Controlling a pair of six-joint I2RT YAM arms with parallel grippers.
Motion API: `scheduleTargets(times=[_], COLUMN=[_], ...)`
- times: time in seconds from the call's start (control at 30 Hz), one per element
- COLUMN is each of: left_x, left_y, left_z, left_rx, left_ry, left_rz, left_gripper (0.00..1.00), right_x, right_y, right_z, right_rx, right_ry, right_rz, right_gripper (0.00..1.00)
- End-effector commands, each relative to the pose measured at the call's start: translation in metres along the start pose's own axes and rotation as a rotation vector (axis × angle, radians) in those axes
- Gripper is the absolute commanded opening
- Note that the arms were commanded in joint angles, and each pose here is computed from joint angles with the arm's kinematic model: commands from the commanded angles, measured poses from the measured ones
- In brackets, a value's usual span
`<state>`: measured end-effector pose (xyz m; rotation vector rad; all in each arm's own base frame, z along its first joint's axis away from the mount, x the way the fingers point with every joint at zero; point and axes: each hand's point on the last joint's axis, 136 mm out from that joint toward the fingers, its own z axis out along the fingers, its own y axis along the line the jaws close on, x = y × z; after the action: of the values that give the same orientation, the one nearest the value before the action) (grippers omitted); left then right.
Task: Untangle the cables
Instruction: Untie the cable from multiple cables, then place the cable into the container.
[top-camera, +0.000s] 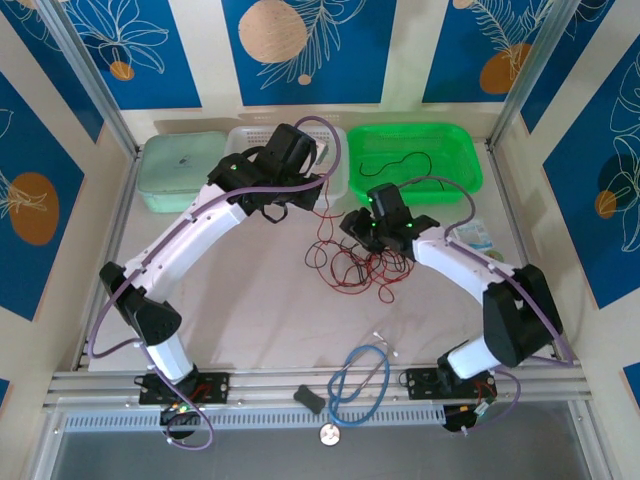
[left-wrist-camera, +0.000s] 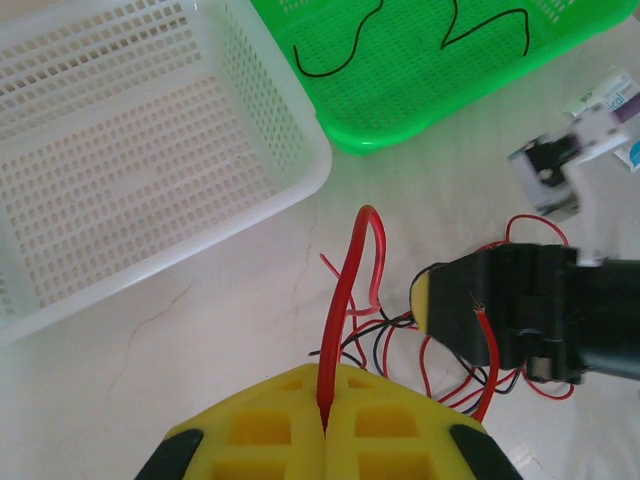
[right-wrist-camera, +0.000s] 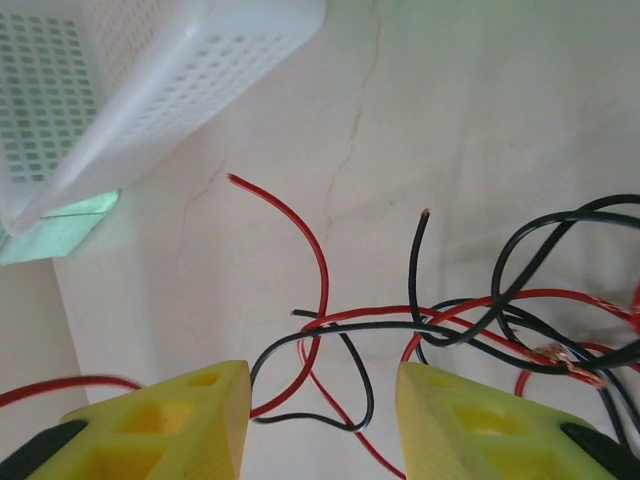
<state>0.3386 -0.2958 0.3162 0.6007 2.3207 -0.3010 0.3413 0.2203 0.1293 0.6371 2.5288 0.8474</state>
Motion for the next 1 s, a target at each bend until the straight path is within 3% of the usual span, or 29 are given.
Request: scheduleTargets(times=[0.0,0.37,0.67,0.97], left_x=[-0.016,-0.038,-0.063,-0.097], left_y=[0.0,0.007,0.027,0.087], left_z=[-0.033,-0.086,-0.143,-0.118], left_rx=[0.013,0.008,-0.059,-0.26], left_ry=[-0.074,-0.198,-0.362,-0.416], left_rz=[0.009,0.004,0.003,-0.047], left_gripper=[0.0,0.0,0.0,0.0], right_x=[0.007,0.032,0.045,0.048], right_y=[-0.003,-0.074,-0.105,-0.083], right_z=[0.019,0.074,0.08,0.052], right_rx=[0.019,0.255,0.329,0.308], right_ry=[0.032,0.058,0.074,0.057], right_rz=[0.047,0.101,0.111,-0.023], right_gripper=[0.41,0.31,0.29,0.28])
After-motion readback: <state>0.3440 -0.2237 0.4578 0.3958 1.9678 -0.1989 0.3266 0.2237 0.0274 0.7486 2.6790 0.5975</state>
